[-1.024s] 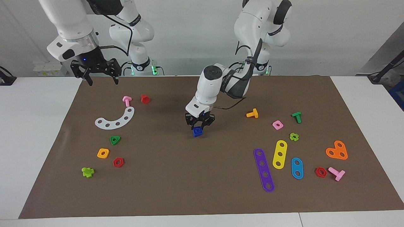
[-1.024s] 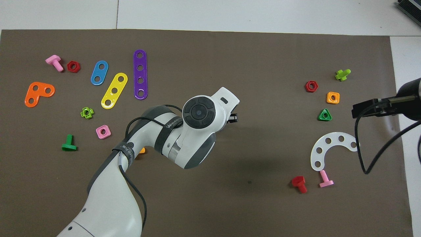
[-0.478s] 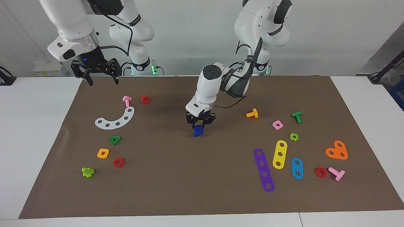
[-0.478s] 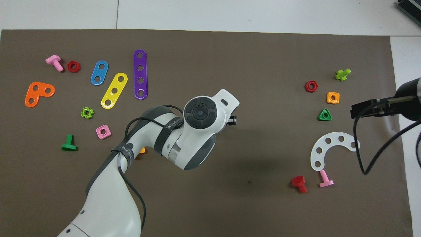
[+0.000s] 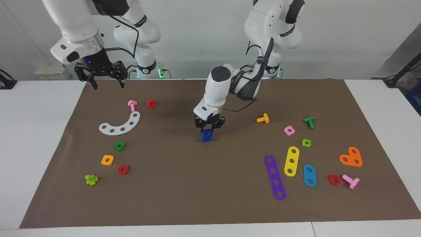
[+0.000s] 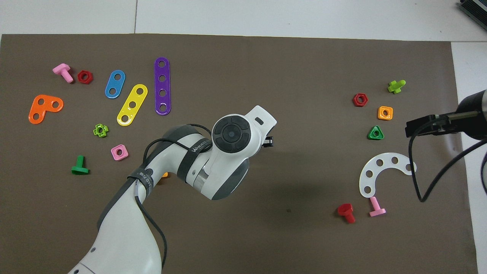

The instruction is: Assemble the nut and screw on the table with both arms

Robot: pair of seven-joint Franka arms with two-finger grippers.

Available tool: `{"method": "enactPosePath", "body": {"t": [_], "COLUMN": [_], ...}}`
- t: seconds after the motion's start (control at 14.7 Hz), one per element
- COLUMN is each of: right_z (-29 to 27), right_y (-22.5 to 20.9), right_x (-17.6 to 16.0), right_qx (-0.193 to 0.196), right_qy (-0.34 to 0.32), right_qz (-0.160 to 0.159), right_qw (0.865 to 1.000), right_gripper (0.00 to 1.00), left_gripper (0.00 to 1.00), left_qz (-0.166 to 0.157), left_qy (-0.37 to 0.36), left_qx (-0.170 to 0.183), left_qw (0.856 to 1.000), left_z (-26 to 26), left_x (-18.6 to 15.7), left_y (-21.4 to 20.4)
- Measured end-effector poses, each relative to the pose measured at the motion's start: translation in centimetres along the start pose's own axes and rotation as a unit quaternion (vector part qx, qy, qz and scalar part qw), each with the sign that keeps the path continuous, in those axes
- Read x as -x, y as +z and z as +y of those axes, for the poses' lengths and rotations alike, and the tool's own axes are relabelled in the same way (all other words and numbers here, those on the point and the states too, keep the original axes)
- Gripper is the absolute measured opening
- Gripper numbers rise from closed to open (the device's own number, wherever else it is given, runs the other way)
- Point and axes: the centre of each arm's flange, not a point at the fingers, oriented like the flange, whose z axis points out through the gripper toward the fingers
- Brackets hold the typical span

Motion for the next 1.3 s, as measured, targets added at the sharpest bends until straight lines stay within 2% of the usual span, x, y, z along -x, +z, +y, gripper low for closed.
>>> {"method": "enactPosePath", "body": {"t": [0.75, 1.3], "right_z": [-0.02, -0.01], "right_y": [0.00, 0.01], "right_x": [0.00, 0.00], "right_qx": [0.000, 0.000], "right_qy": [0.000, 0.000], "right_qz": [0.000, 0.000], "right_qw": [1.000, 1.000], "right_gripper": [1.00, 1.00], "left_gripper": [0.47, 0.47], "left_qz": [0.030, 0.033], "left_qy": [-0.011, -0.011], "left_qx": [0.022, 0.024], "left_qw": [0.999, 0.999], "left_z": [-0.29, -0.45], "left_x": [0.05, 0.26], "left_y": [0.53, 0.50]}}
